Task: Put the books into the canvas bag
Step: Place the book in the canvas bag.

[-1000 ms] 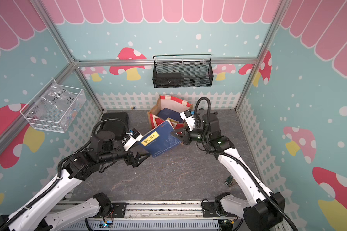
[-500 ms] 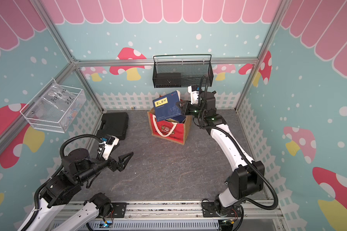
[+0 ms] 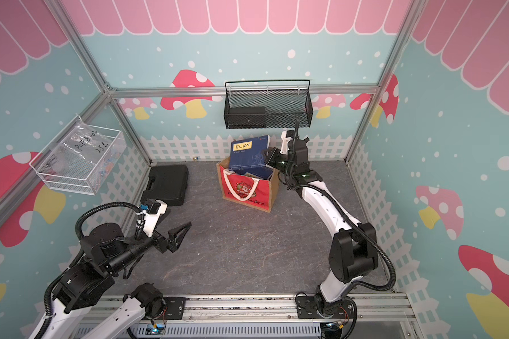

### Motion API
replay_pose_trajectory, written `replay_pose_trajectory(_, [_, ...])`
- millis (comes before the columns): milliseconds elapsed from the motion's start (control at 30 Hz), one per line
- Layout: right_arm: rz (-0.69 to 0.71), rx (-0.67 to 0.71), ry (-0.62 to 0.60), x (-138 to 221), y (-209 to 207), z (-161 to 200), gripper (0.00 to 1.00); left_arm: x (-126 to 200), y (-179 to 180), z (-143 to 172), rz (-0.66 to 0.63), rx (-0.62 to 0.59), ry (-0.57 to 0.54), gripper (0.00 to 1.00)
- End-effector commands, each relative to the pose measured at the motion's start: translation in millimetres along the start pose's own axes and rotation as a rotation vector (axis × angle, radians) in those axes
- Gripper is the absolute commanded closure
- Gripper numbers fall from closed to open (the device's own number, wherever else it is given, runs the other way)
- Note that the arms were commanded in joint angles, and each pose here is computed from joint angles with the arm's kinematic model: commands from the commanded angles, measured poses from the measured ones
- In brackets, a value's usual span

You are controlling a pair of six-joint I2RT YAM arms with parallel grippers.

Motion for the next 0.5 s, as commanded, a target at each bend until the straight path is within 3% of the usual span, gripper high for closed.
replay_pose_trajectory(0, [-0.006, -0.029, -0.105, 1.9, 6.0, -14.2, 1.0, -0.5, -0.3, 1.1, 0.017, 0.008, -0.009, 0.01])
replay_pose_trajectory(167, [0.13, -0.062, -0.071, 3.6, -11.4, -1.9, 1.0, -0.5, 0.1, 0.3, 0.019, 0.013, -0.012, 0.01])
replay_pose_trajectory(467, [0.161, -0.091, 0.023, -27.4, -11.9, 21.7, 1.0, -3.0, 1.3, -1.7, 0.02, 0.024, -0.009, 0.01])
Point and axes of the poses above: each gripper's point midway between its finger pads, its own x axis back along the fingers, its own y axis along the line the jaws close on, z = x × y, the point moved 7 cm from there along x, back along the fingers, and after that the axes turned 14 degrees about x, right-handed, at the moved point
